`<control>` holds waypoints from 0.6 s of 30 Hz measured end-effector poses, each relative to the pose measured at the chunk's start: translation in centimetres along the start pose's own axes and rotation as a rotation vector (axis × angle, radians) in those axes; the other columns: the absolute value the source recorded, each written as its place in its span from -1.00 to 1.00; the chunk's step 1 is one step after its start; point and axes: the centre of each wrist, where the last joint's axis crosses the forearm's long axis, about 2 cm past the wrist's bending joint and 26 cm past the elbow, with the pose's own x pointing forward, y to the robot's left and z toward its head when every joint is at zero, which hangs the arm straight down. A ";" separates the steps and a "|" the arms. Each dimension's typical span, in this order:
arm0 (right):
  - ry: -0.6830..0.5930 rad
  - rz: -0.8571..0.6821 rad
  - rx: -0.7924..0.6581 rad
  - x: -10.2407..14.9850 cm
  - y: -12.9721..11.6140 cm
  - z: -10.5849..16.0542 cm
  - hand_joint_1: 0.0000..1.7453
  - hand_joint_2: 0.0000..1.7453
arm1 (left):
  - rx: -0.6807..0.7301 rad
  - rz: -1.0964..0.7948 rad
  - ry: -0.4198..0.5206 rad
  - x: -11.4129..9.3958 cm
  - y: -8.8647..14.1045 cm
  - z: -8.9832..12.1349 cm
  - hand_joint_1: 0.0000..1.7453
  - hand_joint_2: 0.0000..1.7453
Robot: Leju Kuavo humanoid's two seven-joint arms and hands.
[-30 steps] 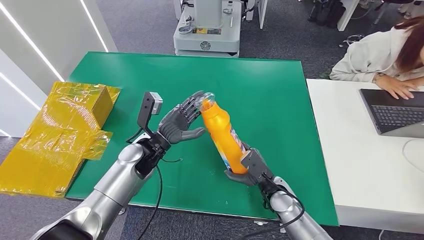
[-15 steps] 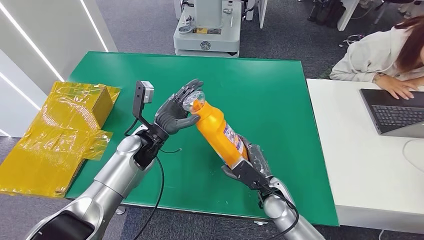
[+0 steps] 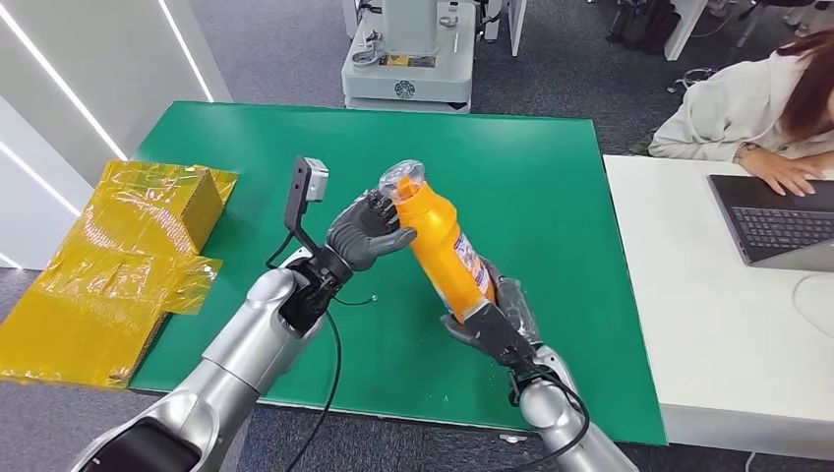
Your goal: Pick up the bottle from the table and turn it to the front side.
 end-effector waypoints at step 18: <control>0.015 0.030 -0.028 -1.5 -1.5 -1.7 0.98 1.00 | -0.015 0.034 -0.032 -0.3 -2.4 -1.1 -1.00 1.00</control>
